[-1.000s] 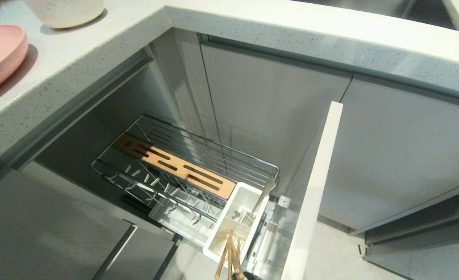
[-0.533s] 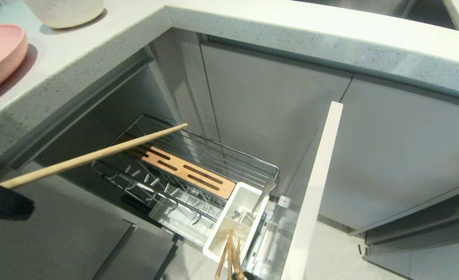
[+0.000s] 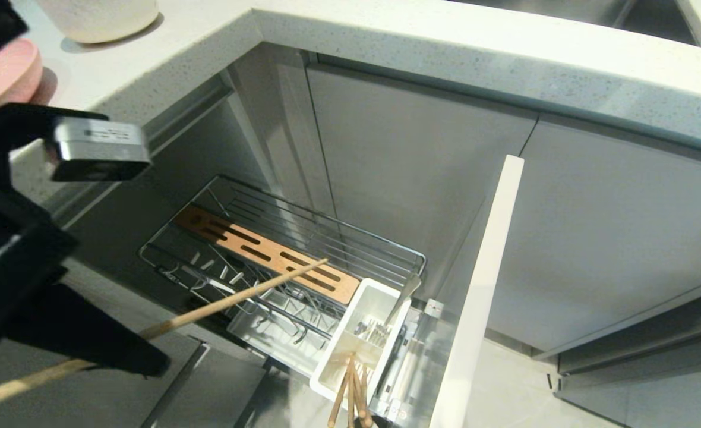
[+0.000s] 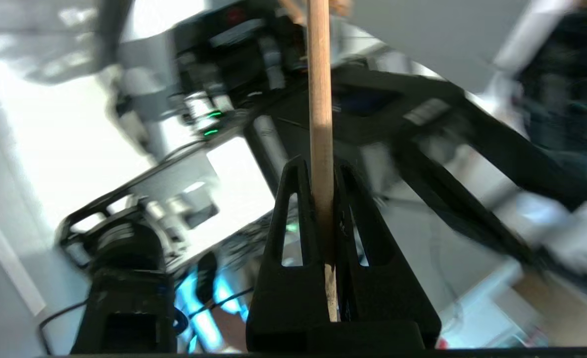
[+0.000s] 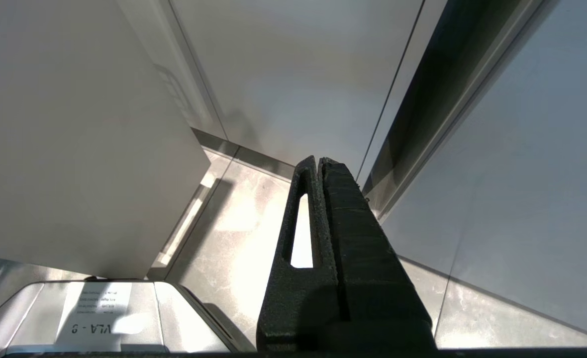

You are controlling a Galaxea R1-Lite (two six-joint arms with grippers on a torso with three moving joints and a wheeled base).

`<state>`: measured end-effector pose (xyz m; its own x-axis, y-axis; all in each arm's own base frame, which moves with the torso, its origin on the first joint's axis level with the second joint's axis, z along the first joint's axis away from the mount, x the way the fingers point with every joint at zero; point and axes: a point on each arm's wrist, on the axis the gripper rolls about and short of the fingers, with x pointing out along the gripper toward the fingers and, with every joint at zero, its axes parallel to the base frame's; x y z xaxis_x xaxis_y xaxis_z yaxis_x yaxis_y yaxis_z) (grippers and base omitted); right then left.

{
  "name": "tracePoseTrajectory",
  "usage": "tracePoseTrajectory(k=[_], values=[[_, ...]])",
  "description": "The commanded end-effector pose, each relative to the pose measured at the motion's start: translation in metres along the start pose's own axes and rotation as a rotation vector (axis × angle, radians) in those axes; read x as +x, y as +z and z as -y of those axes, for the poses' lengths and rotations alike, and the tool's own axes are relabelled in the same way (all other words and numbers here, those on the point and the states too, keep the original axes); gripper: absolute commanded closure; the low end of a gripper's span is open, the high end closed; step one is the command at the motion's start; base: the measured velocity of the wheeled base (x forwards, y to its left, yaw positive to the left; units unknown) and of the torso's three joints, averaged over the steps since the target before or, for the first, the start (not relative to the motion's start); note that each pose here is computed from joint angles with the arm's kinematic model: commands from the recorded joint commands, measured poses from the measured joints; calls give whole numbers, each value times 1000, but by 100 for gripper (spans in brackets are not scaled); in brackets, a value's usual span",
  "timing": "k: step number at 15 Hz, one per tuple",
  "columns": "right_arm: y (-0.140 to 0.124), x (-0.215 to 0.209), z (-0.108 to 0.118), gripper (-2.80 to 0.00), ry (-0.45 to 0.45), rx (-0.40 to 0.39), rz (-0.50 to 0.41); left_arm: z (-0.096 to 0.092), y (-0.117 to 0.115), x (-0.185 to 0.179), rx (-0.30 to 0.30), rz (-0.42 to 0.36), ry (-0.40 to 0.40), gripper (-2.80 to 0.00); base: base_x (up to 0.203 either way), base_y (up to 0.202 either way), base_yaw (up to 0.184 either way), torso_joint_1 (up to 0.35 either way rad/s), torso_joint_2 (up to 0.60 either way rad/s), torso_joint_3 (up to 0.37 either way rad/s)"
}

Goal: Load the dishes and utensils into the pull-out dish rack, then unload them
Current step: Pick up the chopsticks and place it in the cupboard

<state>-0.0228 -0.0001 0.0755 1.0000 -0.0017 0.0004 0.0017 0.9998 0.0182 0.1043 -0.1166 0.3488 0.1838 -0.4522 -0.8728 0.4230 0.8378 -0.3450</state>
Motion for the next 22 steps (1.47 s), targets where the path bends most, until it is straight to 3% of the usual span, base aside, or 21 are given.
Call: tracePoseTrajectory(k=[1, 5, 9, 16, 19, 22], values=[[0, 0, 0, 0, 0, 0, -2, 17, 13, 31, -11, -35, 155, 0, 0, 0, 0, 0, 0, 0], [0, 0, 0, 0, 0, 0, -2, 24, 24, 56, -10, 21, 390, 0, 0, 0, 0, 0, 0, 0], [0, 0, 0, 0, 0, 0, -2, 46, 25, 89, 84, -56, 430, 0, 0, 0, 0, 0, 0, 0], [0, 0, 0, 0, 0, 0, -2, 63, 31, 133, 142, -127, 529, 0, 0, 0, 0, 0, 0, 0], [0, 0, 0, 0, 0, 0, -2, 67, 28, 136, 125, -94, 563, 0, 0, 0, 0, 0, 0, 0], [0, 0, 0, 0, 0, 0, -2, 70, 22, 124, 114, 13, 617, 0, 0, 0, 0, 0, 0, 0]])
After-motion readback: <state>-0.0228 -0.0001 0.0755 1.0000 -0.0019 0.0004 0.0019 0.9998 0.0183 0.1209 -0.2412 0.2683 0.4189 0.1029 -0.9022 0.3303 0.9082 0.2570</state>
